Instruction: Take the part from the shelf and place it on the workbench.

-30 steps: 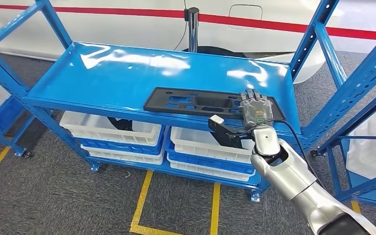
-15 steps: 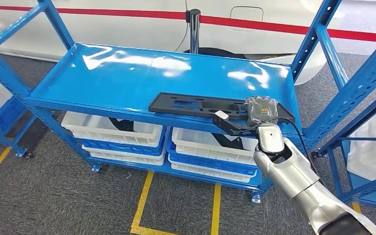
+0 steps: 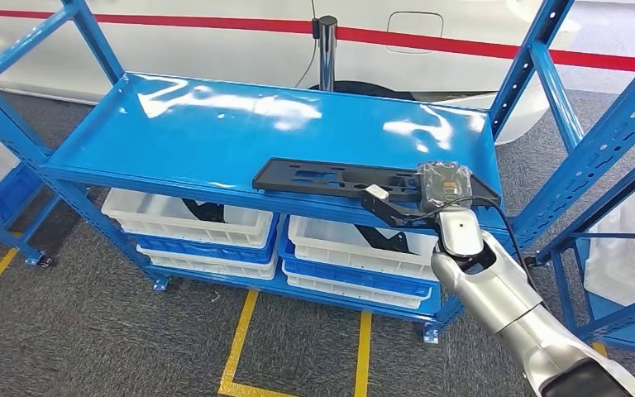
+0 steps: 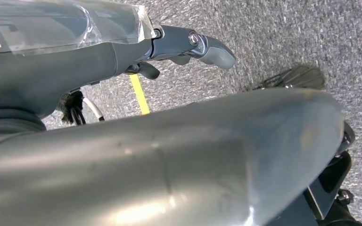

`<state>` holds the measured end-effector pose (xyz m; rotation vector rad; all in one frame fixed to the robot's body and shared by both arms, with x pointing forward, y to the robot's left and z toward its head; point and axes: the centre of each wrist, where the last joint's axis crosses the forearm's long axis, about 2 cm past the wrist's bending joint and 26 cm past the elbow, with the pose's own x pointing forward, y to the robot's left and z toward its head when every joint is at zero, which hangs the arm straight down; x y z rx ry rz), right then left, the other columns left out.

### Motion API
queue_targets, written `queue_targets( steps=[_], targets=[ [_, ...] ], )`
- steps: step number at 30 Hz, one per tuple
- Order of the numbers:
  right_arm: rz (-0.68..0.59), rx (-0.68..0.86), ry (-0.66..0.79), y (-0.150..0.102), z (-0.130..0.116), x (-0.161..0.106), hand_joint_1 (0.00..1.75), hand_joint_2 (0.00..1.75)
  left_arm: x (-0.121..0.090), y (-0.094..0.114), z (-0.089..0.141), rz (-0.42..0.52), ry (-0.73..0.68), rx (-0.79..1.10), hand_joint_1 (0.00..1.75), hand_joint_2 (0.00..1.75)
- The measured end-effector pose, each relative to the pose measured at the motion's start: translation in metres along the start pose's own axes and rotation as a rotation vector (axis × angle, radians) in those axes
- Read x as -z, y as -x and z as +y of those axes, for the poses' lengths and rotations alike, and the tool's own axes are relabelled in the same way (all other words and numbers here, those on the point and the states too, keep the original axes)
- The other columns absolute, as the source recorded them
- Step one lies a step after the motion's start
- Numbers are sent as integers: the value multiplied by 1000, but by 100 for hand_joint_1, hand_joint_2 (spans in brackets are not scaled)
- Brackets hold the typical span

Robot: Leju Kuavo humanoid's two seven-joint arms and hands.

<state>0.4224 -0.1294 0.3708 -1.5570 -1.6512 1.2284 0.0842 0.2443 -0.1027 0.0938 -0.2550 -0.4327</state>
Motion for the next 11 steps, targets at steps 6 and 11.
queue_targets(
  steps=[6,11],
  targets=[
    [6,-8,-5,4,1,0,175,175,0,-1,1,-53,-4,8,0,175],
    [12,-19,-10,8,3,0,175,175,0,-6,2,-94,5,11,0,175]
  ],
)
